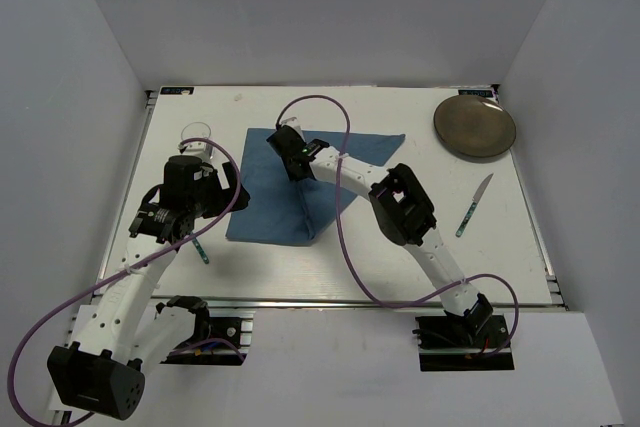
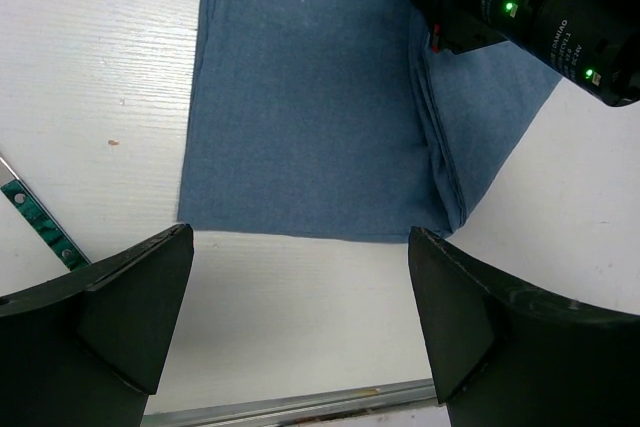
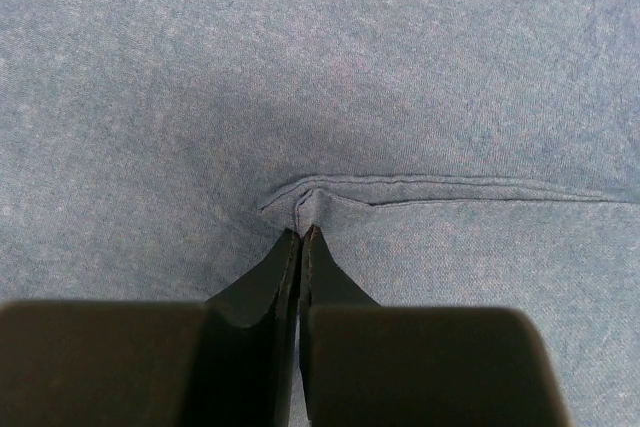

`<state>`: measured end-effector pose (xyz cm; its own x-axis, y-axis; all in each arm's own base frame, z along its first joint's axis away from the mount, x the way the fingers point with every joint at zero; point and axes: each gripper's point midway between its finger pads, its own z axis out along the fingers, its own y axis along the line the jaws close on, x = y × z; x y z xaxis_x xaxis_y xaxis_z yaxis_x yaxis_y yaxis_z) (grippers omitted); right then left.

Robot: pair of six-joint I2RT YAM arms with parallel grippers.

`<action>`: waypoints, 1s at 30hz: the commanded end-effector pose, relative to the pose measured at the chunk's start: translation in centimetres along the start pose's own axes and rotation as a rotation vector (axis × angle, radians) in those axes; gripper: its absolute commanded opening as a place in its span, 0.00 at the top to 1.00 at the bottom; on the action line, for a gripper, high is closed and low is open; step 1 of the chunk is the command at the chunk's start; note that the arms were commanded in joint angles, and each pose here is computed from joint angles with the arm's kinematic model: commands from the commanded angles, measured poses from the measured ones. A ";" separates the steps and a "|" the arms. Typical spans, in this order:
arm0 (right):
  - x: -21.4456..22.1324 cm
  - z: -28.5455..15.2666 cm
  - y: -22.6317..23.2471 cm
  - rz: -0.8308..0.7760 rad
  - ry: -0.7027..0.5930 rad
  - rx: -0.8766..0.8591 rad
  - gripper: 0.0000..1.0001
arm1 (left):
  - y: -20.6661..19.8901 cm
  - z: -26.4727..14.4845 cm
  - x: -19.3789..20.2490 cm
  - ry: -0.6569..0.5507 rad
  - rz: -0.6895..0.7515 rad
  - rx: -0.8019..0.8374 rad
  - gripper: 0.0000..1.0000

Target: Set the dinner table for one person

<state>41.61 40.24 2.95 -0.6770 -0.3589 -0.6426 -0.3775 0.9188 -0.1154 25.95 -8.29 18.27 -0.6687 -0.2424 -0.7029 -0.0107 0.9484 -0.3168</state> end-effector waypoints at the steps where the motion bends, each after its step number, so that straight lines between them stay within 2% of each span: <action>1: -4.3 -3.3 0.2 0.047 -0.104 -0.031 1.00 | -0.6 -0.3 -0.6 -0.029 0.014 0.032 0.02; 2: -5.8 -4.9 0.0 0.073 -0.144 -0.057 1.00 | -0.6 -0.2 -0.6 -0.026 0.014 0.031 0.02; 5: -6.6 -7.1 -2.2 0.126 -0.191 -0.045 1.00 | -0.6 -0.2 -0.6 -0.026 0.014 0.031 0.02; 7: -6.5 -8.2 -3.9 0.160 -0.198 -0.024 1.00 | -0.6 -0.2 -0.5 -0.023 0.015 0.031 0.02; 10: -3.9 -9.1 -8.3 0.242 -0.183 0.040 1.00 | -0.6 -0.2 -0.6 -0.026 0.014 0.031 0.02; 11: -3.9 -10.6 -9.4 0.276 -0.205 0.041 1.00 | -0.6 -0.2 -0.5 -0.024 0.014 0.032 0.02; 12: -0.5 -9.3 -11.6 0.303 -0.144 0.086 1.00 | -0.7 -0.3 -0.5 -0.025 0.014 0.034 0.02; 15: 4.4 -10.5 -15.5 0.378 -0.085 0.168 1.00 | -0.8 -0.2 -0.4 -0.019 0.018 0.041 0.02; 17: 5.6 -12.4 -17.5 0.422 -0.105 0.205 1.00 | -0.8 -0.2 -0.5 -0.022 0.017 0.044 0.02; 18: 8.6 -12.4 -18.0 0.430 -0.059 0.235 1.00 | -0.9 -0.2 -0.5 -0.020 0.019 0.047 0.02; 22: 11.5 -15.7 -20.0 0.487 -0.076 0.278 1.00 | -1.1 -0.1 -0.3 -0.012 0.024 0.056 0.02; 30: 16.3 -18.0 -20.6 0.583 -0.083 0.268 1.00 | -0.9 0.3 -0.1 0.002 0.023 0.044 0.02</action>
<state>27.68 13.25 8.46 -0.7046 0.1385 -0.6960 0.1506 0.9876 0.0441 26.13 -8.89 18.23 -0.6745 -0.2316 -0.7010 0.0135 0.9455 -0.3253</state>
